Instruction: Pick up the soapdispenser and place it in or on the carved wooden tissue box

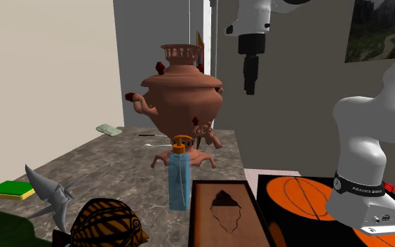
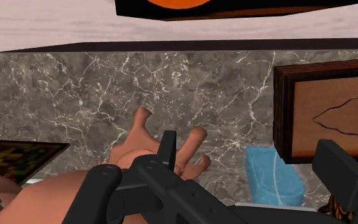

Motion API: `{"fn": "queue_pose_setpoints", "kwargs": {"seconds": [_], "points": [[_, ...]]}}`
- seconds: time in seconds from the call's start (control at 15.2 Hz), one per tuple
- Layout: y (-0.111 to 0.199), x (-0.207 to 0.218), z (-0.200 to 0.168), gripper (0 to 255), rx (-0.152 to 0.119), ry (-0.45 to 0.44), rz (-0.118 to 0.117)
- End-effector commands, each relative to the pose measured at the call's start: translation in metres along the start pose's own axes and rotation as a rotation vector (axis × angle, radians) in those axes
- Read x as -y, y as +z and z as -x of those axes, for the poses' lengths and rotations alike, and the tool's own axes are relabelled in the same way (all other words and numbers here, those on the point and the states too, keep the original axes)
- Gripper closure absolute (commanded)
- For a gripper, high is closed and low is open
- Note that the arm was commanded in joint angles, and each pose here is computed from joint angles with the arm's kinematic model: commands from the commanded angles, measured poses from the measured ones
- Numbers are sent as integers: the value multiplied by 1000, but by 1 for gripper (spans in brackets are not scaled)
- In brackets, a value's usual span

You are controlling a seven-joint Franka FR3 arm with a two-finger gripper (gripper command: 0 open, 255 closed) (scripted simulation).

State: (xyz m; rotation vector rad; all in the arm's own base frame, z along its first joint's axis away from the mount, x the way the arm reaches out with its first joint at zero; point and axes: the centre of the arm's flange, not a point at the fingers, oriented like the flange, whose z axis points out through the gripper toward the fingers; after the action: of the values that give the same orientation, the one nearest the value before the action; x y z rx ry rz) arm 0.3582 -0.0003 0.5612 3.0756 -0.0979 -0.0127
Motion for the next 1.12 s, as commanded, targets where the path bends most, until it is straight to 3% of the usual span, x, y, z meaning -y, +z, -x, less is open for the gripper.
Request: {"fn": "queue_pose_setpoints", "kwargs": {"seconds": [0.0,1.06], "points": [[13,10,-22,0,-3,-4,-7],[100,97,-187,0,-17,-39,-58]]}}
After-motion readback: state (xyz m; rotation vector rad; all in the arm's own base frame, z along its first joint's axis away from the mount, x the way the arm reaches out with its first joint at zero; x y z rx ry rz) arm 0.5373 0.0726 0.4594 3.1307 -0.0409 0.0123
